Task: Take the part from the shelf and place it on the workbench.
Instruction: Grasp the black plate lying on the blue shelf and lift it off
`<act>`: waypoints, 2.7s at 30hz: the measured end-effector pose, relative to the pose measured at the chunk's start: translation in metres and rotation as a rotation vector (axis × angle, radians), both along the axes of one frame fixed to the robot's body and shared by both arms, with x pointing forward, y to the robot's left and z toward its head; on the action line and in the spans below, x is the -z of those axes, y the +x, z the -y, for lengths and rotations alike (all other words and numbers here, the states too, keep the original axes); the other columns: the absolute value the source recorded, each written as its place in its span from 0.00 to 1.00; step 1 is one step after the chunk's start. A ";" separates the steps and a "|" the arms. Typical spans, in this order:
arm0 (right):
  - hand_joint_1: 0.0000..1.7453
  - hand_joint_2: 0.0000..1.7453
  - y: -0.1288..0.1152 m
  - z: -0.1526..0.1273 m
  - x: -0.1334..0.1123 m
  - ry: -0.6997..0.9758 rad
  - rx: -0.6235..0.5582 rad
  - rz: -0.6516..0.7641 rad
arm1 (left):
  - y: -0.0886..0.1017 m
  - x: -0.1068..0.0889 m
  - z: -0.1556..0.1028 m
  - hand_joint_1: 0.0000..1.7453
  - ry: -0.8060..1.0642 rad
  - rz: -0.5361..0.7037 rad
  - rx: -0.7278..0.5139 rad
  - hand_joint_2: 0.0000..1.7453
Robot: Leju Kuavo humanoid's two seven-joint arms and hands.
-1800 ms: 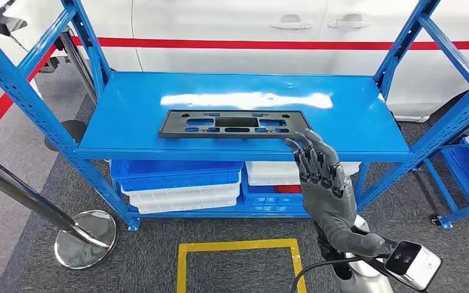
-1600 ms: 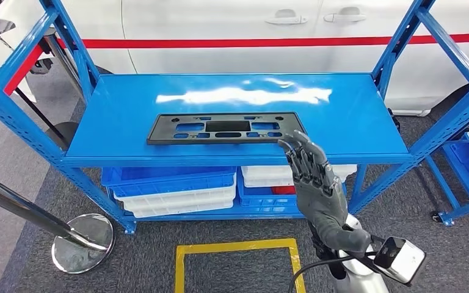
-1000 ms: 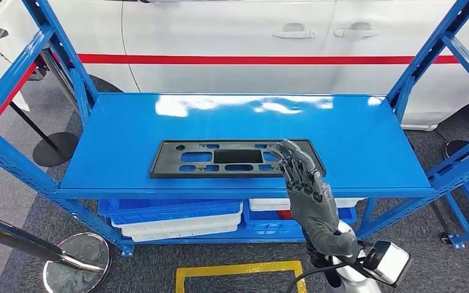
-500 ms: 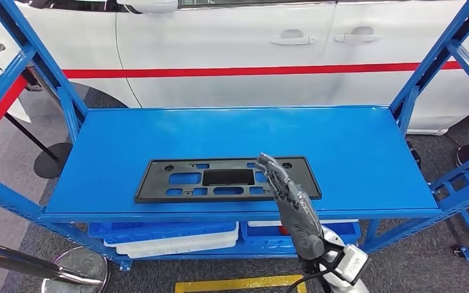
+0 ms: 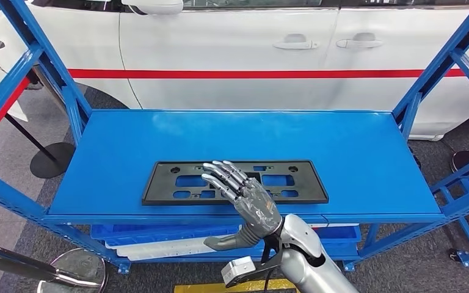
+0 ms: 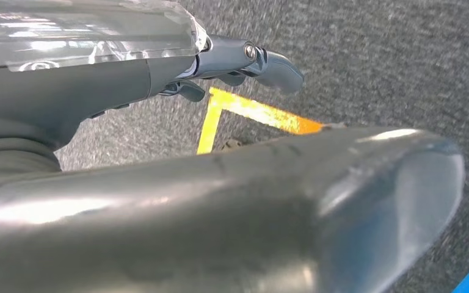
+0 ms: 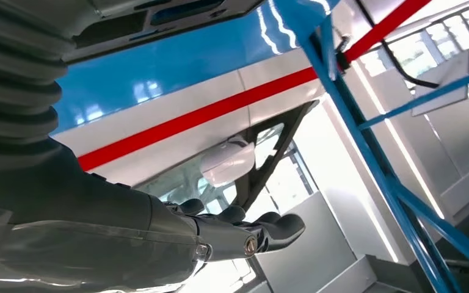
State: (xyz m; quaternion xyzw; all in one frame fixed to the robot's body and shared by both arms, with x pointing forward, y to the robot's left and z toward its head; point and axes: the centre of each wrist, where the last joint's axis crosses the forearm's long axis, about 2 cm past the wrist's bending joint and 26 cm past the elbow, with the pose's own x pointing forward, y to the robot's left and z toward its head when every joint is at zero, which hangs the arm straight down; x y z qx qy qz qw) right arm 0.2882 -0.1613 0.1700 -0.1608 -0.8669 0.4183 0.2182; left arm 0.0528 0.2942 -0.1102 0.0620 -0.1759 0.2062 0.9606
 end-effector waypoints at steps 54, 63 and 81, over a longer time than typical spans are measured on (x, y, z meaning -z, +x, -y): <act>0.00 1.00 0.059 -0.025 0.044 -0.183 0.330 -0.110 | -0.005 0.001 -0.004 0.00 0.000 0.005 0.074 0.00; 0.00 1.00 0.062 -0.018 0.040 -0.149 0.337 -0.109 | -0.003 0.000 -0.004 0.00 -0.001 0.010 0.073 0.00; 0.00 1.00 0.054 -0.026 0.046 -0.386 0.315 0.025 | -0.003 0.000 -0.002 0.00 0.002 0.022 0.053 0.00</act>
